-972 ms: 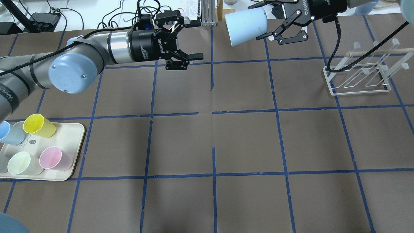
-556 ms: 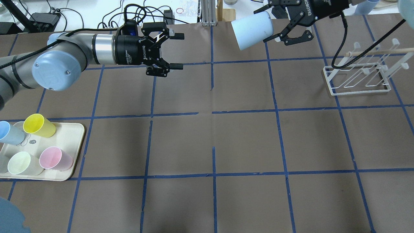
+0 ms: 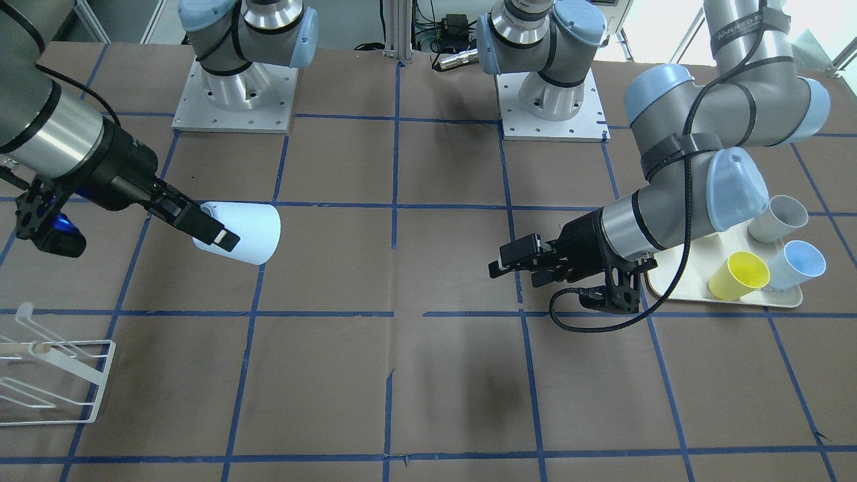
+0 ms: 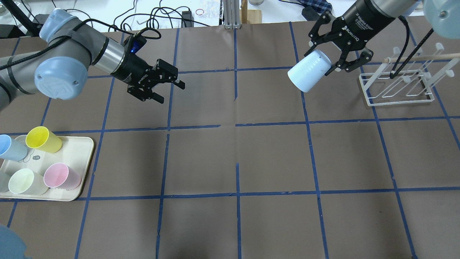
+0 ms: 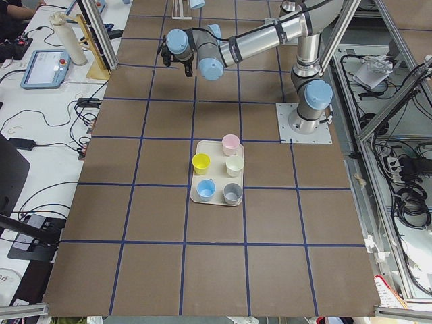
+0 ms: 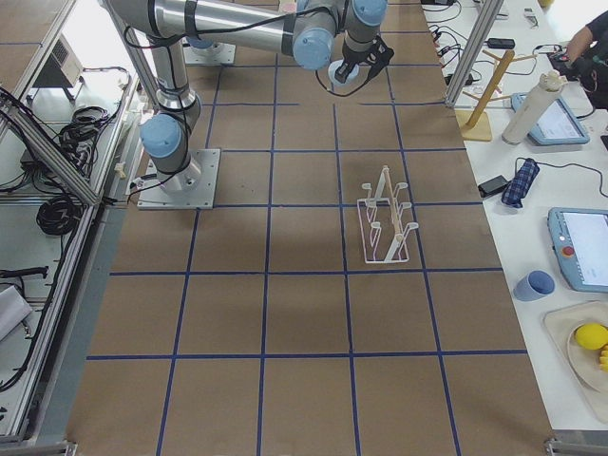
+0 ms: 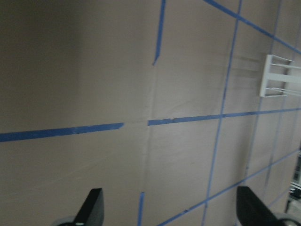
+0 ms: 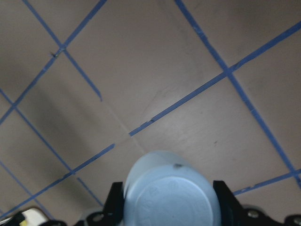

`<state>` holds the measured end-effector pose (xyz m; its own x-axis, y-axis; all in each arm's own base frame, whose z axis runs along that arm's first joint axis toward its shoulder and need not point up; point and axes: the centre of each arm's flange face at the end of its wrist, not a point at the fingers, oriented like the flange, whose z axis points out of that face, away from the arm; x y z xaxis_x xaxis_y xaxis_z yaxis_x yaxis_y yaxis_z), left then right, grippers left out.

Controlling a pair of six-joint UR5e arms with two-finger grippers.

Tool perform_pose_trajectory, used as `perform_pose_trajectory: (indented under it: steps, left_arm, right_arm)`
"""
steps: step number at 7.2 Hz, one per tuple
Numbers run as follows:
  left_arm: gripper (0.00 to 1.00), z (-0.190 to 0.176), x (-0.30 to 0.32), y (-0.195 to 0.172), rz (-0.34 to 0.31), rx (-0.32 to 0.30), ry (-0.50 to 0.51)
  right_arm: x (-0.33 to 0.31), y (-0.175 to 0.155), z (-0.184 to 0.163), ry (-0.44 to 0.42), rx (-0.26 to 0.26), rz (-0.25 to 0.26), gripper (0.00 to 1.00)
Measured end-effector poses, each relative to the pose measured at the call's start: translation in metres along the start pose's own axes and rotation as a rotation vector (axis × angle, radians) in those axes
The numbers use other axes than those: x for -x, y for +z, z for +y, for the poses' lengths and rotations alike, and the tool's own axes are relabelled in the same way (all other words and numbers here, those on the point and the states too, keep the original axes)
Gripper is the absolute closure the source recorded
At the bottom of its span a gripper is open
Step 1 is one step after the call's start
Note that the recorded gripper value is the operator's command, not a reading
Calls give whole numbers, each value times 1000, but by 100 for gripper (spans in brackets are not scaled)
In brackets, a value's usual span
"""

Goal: Transfer IKEA cup to right arm and place on rack

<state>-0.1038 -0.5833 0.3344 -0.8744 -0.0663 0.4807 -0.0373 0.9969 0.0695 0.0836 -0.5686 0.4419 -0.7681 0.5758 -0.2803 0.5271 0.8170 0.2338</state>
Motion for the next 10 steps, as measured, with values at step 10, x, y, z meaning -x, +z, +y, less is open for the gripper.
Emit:
perform_pose_trajectory:
  steps: [10]
  left_arm:
    - [0,62,-90,-126,-540,-65,162]
  right_arm:
    - [-129,-38,-134,-613,-286,478,99]
